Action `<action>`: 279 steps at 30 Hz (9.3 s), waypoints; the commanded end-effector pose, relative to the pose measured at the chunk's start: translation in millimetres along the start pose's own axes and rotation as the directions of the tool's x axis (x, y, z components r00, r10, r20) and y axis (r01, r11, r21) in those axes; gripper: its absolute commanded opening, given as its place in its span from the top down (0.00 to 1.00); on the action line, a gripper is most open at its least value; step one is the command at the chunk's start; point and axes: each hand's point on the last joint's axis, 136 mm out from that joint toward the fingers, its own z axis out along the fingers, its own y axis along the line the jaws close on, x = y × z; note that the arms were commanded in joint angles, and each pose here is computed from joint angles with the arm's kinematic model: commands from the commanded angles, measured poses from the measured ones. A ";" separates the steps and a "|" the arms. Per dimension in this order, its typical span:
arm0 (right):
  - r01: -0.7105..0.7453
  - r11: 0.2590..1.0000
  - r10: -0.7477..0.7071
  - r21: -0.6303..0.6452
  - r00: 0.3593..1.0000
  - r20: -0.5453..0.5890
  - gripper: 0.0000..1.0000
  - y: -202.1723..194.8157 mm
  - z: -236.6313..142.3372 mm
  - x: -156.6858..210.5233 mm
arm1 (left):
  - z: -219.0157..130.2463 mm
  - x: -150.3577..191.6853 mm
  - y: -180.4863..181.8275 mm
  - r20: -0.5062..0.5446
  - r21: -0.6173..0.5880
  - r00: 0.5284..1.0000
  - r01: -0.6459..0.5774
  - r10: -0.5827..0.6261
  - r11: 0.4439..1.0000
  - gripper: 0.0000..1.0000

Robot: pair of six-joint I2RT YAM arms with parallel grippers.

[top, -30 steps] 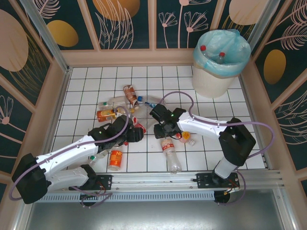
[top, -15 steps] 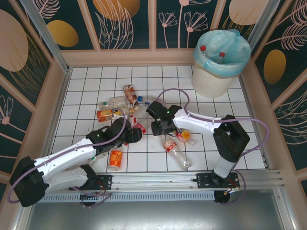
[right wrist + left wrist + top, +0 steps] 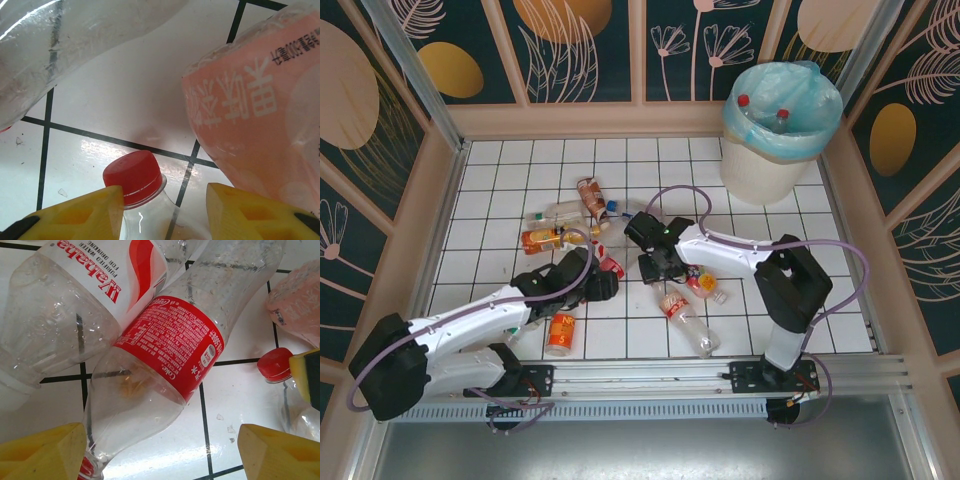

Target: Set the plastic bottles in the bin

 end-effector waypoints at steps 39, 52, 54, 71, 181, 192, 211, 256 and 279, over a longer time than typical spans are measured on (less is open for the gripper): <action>0.022 1.000 -0.021 0.016 0.998 -0.066 0.60 2.0 25.3 7.1 | 4.3 -2.3 -8.9 -0.002 0.041 1.000 -0.003 0.003 0.999 0.20; 0.027 0.999 -0.025 0.029 0.997 -0.067 0.60 3.6 31.6 1.4 | 0.5 -4.4 -7.7 0.016 0.042 1.000 -0.011 0.010 0.999 0.20; 0.025 0.999 -0.024 0.028 0.998 -0.064 0.60 4.0 32.0 0.8 | 0.3 -4.9 -7.9 0.016 0.039 1.000 -0.011 0.011 0.999 0.20; -0.001 0.999 -0.005 0.051 0.994 0.114 0.83 1.6 -37.1 -43.4 | -36.3 -42.3 -19.7 0.142 0.050 0.990 -0.019 0.012 0.999 0.20; -0.229 0.933 -0.095 0.279 0.589 0.802 0.39 -125.4 -289.5 -255.4 | -95.6 -132.1 -82.3 0.349 0.137 0.937 -0.049 -0.002 0.989 0.23; 0.520 0.838 -0.469 0.163 0.535 0.703 0.48 35.2 -189.4 -135.3 | -102.6 -67.8 0.9 0.277 0.038 0.948 0.154 -0.158 0.987 0.23; 0.924 0.107 -0.790 0.368 -0.146 0.595 0.45 170.7 -96.8 31.1 | -167.6 -49.5 87.7 0.417 -0.130 0.836 0.444 -0.357 0.887 0.26; 0.902 -0.128 -0.926 0.412 -0.257 0.275 0.62 197.1 14.1 4.8 | -142.7 -23.2 106.1 0.403 -0.121 0.838 0.447 -0.368 0.886 0.25; 0.861 0.264 -0.831 0.436 -0.027 0.555 0.81 165.4 -124.2 -3.3 | -181.0 -117.8 29.6 0.559 -0.029 0.814 0.209 -0.157 0.977 0.25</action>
